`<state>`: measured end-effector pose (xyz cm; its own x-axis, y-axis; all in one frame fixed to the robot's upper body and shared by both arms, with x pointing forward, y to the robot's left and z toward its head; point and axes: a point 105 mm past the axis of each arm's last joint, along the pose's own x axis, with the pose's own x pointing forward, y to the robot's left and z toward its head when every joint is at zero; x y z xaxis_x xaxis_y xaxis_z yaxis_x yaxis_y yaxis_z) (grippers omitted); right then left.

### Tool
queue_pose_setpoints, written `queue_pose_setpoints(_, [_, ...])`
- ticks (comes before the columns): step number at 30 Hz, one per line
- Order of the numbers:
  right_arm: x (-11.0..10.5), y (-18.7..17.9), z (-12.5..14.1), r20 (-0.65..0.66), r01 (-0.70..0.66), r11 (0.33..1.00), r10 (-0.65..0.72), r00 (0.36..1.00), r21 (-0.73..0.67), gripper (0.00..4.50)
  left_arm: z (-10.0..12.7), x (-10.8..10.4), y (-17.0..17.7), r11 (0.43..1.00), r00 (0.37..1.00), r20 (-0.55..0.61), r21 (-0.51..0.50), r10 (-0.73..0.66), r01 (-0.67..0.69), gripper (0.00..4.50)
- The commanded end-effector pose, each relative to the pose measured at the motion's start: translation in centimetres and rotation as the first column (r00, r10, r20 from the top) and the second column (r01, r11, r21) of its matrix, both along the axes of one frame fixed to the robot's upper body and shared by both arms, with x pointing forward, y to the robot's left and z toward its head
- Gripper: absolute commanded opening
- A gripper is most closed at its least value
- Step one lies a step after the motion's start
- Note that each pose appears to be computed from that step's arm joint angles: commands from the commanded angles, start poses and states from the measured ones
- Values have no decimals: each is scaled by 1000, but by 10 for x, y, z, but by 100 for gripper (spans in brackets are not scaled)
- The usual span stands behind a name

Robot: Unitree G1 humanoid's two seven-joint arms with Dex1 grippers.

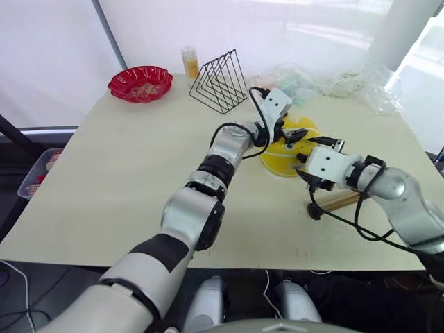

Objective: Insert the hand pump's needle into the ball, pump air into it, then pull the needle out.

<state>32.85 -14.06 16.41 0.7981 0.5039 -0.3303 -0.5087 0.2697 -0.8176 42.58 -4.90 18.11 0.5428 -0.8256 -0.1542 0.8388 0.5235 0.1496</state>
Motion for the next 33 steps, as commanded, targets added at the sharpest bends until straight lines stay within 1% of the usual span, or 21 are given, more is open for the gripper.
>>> queue_pose_setpoints(1, [3,1,10,71,-22,998,26,997,-60,436,-46,-7,2,997,989,-144,78,26,-15,450])
queue_pose_setpoints(3, [3,2,9,76,-29,997,35,996,-71,436,-46,-7,2,997,989,-146,76,26,-15,450])
queue_pose_setpoints(4, [3,2,8,77,-31,997,37,996,-75,376,-46,-7,2,997,989,-147,75,27,-16,450])
queue_pose_setpoints(5, [2,2,7,74,-37,995,44,996,-88,349,-46,-7,2,997,989,-148,74,28,-17,450])
queue_pose_setpoints(7, [1,2,5,69,-41,995,47,996,-93,261,-47,-7,2,997,988,-149,73,29,-18,450])
queue_pose_setpoints(8, [1,2,5,69,-41,995,47,996,-93,197,-47,-7,2,997,988,-150,73,30,-19,450])
queue_pose_setpoints(9, [1,2,5,71,-40,995,46,996,-91,162,-47,-7,2,997,988,-150,71,31,-20,450])
queue_pose_setpoints(10, [0,3,5,72,-41,995,48,996,-88,162,-47,-7,2,997,988,-151,69,32,-22,450])
queue_pose_setpoints(11, [0,3,5,74,-41,995,48,996,-85,150,-47,-7,2,997,988,-151,69,34,-24,450])
queue_pose_setpoints(13, [-1,3,5,76,-40,995,47,996,-88,78,-49,-7,2,997,988,-151,69,37,-27,450])
queue_pose_setpoints(15, [-2,0,7,83,-25,997,32,996,-76,36,-55,-7,3,996,986,-157,74,53,-42,450])
queue_pose_setpoints(17, [-4,-2,9,88,-18,998,23,996,-65,36,-66,-6,8,993,983,-160,90,87,-74,450])
queue_pose_setpoints(23, [-13,-5,10,81,-10,998,15,997,-67,36,-86,-9,14,987,976,-173,117,132,-112,450])
queue_pose_setpoints(27, [-21,-7,15,88,4,998,1,996,-56,36,-95,-9,17,980,969,-179,128,172,-151,450])
queue_pose_setpoints(33, [-35,-15,18,84,24,998,-20,996,-55,36,-106,-12,19,975,970,-165,163,180,-154,450])
